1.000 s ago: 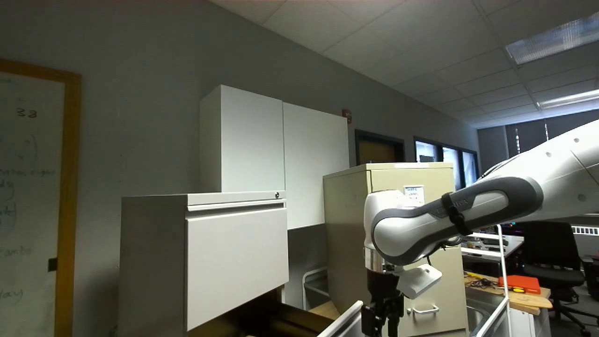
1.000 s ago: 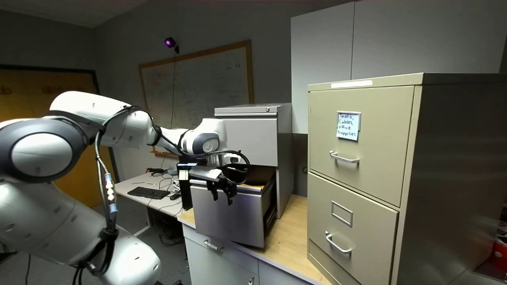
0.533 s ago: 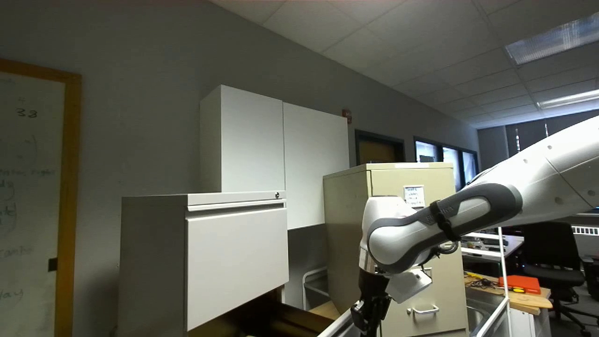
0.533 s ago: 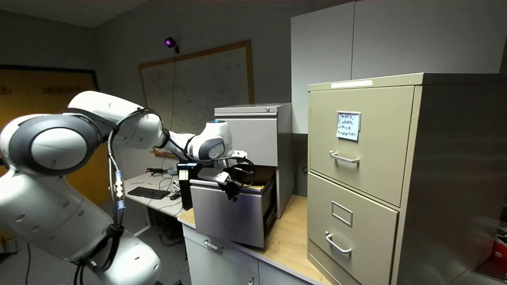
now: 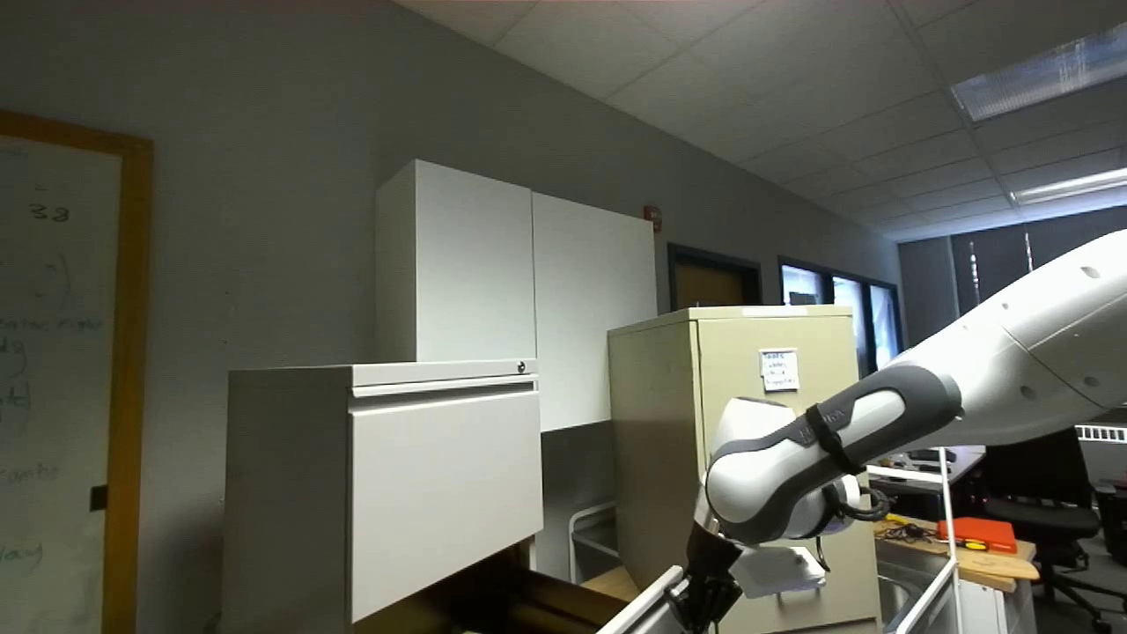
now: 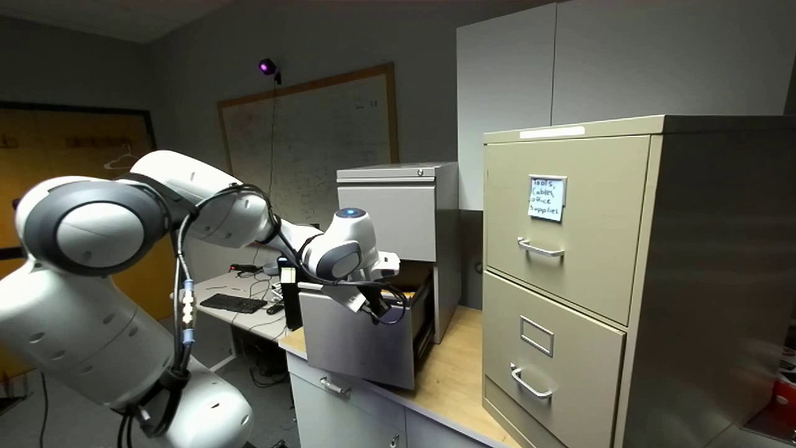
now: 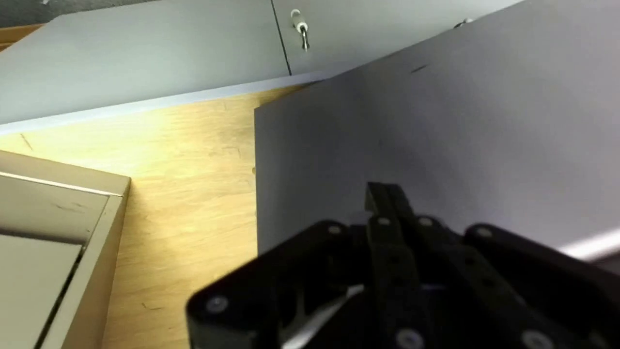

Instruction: Close the bottom drawer of the cabinet at the left

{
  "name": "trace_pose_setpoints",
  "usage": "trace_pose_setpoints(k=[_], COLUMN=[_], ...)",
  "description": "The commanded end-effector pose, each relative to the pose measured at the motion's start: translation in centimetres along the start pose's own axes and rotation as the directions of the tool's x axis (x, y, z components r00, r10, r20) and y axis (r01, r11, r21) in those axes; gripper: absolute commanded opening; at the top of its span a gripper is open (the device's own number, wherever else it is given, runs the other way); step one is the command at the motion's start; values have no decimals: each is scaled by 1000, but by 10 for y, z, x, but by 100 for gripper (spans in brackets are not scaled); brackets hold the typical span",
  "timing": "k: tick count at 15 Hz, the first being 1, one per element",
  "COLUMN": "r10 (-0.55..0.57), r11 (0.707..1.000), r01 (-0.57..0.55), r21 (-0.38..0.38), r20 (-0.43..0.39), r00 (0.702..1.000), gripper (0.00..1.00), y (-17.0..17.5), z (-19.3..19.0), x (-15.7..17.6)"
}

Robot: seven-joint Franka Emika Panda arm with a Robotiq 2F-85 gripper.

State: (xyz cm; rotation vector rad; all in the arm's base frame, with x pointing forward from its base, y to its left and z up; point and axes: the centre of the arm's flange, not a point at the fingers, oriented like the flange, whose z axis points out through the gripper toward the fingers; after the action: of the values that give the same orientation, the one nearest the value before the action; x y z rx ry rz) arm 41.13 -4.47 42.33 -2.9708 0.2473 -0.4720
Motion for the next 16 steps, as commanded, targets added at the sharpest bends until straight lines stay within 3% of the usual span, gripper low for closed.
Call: trace_pose_setpoints(k=[1, 5, 11, 16], r10=[21, -25, -116, -144], r11=[996, 989, 968, 950], r01=[-10, 58, 168, 213], r21=[87, 133, 186, 230], r20=[-127, -236, -261, -285], r00=[992, 971, 958, 948], gripper=[0, 0, 0, 0], y=[2, -21, -66, -80], z=[-12, -30, -12, 14], x=[10, 45, 82, 116])
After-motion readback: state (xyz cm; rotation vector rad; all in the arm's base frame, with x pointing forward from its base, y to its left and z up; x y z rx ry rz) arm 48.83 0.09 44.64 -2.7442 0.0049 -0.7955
